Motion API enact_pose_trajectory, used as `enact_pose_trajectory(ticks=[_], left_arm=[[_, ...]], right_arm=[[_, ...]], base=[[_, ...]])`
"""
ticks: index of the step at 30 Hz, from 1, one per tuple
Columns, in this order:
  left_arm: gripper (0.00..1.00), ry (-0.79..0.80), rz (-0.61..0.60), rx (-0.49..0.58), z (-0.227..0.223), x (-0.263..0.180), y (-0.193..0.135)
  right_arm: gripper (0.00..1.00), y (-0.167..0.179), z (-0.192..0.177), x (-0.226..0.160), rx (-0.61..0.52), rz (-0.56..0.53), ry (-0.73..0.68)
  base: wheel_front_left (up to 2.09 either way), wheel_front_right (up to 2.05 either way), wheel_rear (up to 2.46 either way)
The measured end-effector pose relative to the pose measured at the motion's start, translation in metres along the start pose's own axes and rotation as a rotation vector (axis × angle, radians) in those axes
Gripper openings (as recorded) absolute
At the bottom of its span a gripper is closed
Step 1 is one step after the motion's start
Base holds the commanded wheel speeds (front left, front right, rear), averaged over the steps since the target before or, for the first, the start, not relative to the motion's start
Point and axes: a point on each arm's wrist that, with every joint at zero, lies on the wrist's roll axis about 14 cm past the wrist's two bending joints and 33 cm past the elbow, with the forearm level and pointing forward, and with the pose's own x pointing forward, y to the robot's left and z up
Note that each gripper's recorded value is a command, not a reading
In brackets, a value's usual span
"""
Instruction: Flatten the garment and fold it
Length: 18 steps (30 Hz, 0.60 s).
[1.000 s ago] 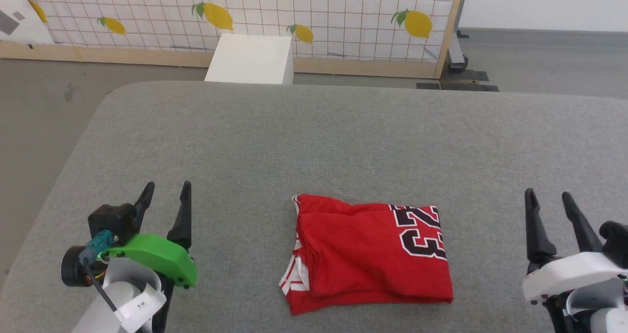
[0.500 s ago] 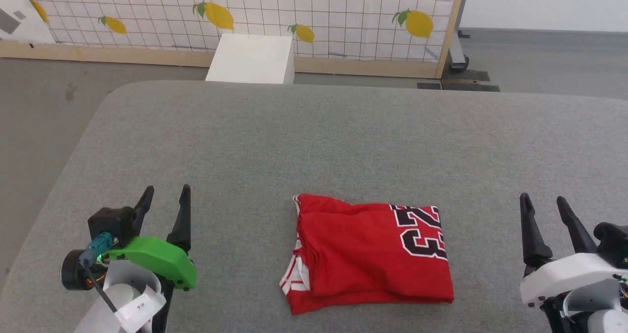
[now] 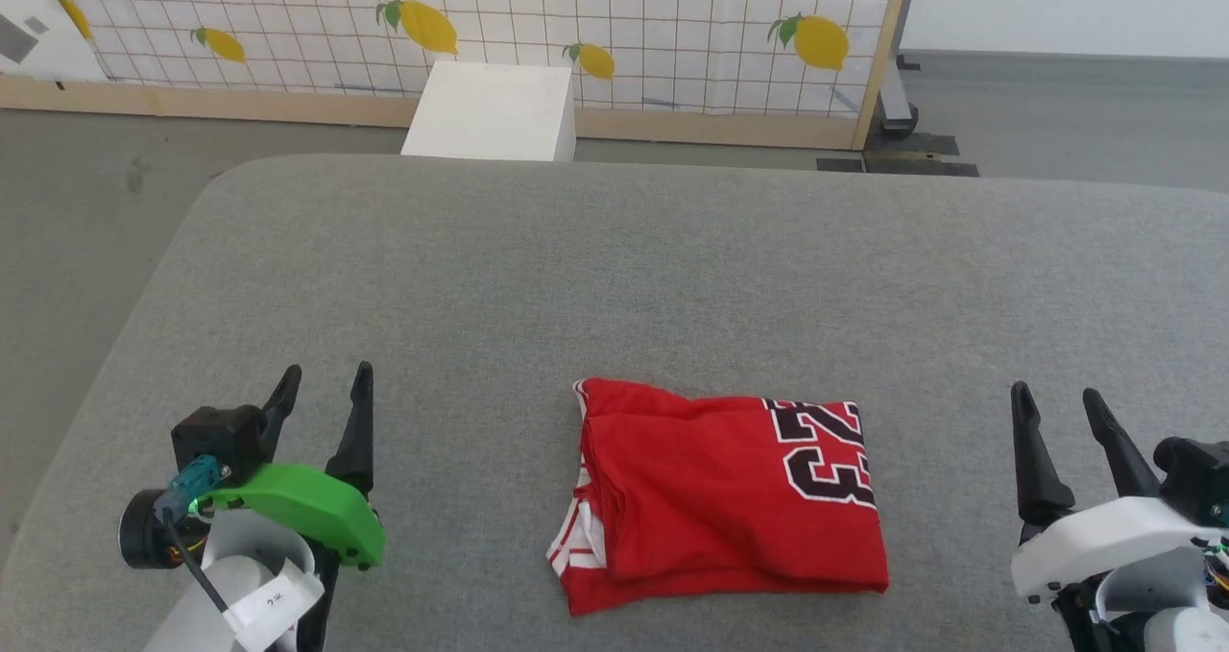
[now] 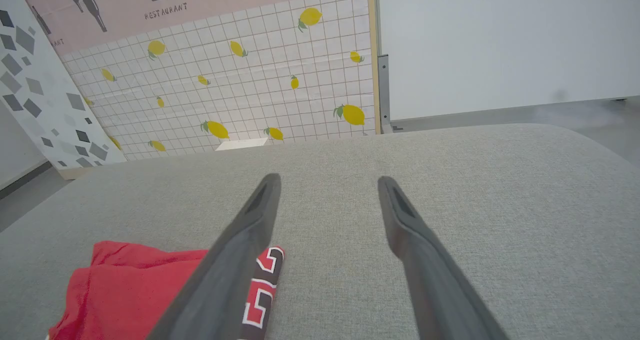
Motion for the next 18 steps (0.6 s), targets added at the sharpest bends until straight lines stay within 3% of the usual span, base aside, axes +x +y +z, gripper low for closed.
enact_pose_trajectory(ticks=[11,18], left_arm=[[1.0,0.002,-0.001,-0.003,0.0,0.0,0.0],[1.0,0.004,0.0,-0.005,-0.002,0.002,0.0]], right_arm=[[1.0,-0.001,-0.004,0.0,0.004,-0.004,0.014],[1.0,0.01,-0.004,0.02,-0.019,0.041,0.132]], base=[[0.0,0.0,0.0],[0.0,0.0,0.0]])
